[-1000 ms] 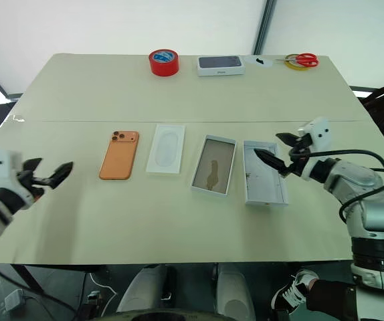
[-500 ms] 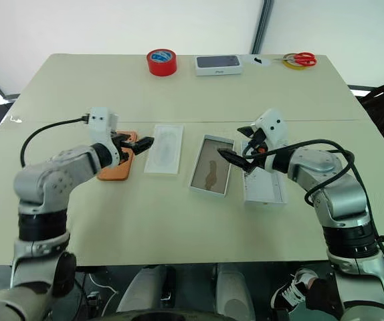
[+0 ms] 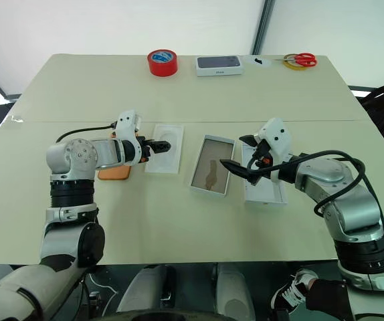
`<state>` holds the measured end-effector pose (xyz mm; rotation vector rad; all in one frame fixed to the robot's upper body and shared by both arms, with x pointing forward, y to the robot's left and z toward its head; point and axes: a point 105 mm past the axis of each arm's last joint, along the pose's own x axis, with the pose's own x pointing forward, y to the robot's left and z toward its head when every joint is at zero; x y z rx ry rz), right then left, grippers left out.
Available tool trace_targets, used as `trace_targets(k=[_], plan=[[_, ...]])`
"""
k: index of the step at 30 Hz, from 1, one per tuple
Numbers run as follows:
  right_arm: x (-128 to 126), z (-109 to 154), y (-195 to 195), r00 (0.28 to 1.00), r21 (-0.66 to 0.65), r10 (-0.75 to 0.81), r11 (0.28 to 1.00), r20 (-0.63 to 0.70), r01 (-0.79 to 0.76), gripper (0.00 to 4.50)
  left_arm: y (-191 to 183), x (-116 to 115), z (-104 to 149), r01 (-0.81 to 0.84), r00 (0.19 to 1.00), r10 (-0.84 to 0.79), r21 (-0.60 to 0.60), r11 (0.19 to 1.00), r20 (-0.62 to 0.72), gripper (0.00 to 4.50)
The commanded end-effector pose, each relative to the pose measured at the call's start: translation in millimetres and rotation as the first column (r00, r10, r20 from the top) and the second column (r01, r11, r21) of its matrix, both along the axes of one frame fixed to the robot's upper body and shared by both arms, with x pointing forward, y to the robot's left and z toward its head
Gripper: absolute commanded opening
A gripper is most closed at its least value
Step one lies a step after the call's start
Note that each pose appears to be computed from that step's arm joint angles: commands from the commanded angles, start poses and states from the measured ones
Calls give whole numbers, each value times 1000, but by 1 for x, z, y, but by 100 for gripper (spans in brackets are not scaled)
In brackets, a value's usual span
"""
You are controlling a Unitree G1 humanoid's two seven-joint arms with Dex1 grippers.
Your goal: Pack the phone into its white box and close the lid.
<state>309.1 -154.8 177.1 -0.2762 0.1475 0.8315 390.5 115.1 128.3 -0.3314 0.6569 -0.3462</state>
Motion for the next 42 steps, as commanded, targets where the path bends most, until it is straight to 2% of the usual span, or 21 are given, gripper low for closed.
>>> trace_targets(k=[1,5,6,17,19,21,27,32,37,42], plan=[[-7,6,6,999,-46,32,998,-22,-33,450,0,2,-2,-18,1000,17,-23,1000,-18,211],[-16,-4,18,989,-160,89,981,-119,-108,450,2,2,-2,-23,1000,23,-20,1000,-18,11],[-20,-8,22,983,-192,108,972,-151,-136,450,3,2,-2,-25,1000,25,-20,999,-14,5],[-32,-42,66,925,-325,144,908,-352,-265,450,6,1,2,-35,999,35,-37,999,11,5],[-30,-53,67,927,-383,117,886,-358,-260,396,6,1,4,-35,999,36,-45,998,20,0],[-29,-61,66,928,-423,99,869,-358,-256,318,7,1,5,-30,999,31,-45,999,31,0],[-24,-63,70,940,-456,118,851,-319,-262,7,12,0,12,-43,998,48,-100,994,44,0],[-27,-53,83,938,-465,255,818,-234,-338,2,29,2,32,-82,990,103,-208,975,94,0],[-32,-45,106,875,-473,467,747,-128,-468,2,63,-2,55,-152,969,197,-264,952,152,0],[-21,-56,130,832,-477,538,700,-137,-531,2,98,-14,74,-222,941,280,-278,935,190,0]])
